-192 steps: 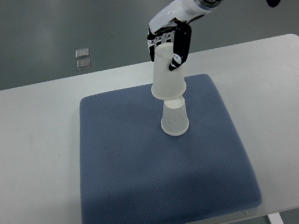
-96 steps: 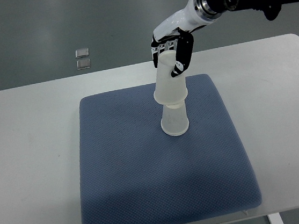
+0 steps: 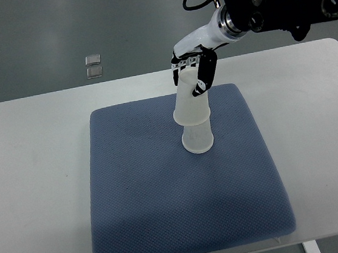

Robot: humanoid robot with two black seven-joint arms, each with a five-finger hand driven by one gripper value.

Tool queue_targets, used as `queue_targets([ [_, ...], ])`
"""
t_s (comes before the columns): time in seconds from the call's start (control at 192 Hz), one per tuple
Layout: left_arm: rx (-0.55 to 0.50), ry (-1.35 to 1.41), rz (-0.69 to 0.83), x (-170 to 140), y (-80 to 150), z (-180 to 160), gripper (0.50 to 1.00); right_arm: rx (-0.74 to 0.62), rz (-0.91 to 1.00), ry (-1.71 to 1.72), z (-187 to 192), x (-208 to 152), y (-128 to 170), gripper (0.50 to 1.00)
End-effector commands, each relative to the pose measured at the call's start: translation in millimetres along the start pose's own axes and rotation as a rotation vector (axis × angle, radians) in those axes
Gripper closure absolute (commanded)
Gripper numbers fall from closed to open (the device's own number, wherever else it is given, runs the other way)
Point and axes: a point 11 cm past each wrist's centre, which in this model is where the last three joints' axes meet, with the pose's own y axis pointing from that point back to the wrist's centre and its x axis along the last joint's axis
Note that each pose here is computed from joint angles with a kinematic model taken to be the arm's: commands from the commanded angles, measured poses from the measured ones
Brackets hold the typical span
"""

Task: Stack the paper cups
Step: 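Lower the held cup down onto the cup on the pad, then open the right hand to release the stacked cup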

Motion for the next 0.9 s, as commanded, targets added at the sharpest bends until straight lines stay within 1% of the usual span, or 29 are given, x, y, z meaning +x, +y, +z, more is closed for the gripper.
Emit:
queue_targets([
  [0.0, 0.0, 0.0, 0.0, 0, 0, 0, 0.5, 0.001, -0.007, -0.003, 1, -3, -3, 0.865],
  [0.505, 0.0, 0.0, -0.001, 0, 0, 0, 0.5, -0.001, -0.001, -0.017, 6, -11, -12, 0.852],
  [0.765, 0.0, -0.001, 0.001, 0, 0, 0, 0.5, -0.001, -0.001, -0.023, 8, -15, -16, 0.818],
  [0.822, 0.001, 0.001, 0.0, 0, 0, -1, 0.5, -0.001, 0.001, -0.029, 9, -17, -18, 0.789],
  [0.869, 0.0, 0.0, 0.0, 0, 0, 0, 0.5, -0.001, 0.002, -0.032, 10, -18, -19, 0.781],
  [0.895, 0.001, 0.001, 0.0, 0, 0, -1, 0.5, -0.001, 0.004, -0.032, 10, -19, -19, 0.756],
])
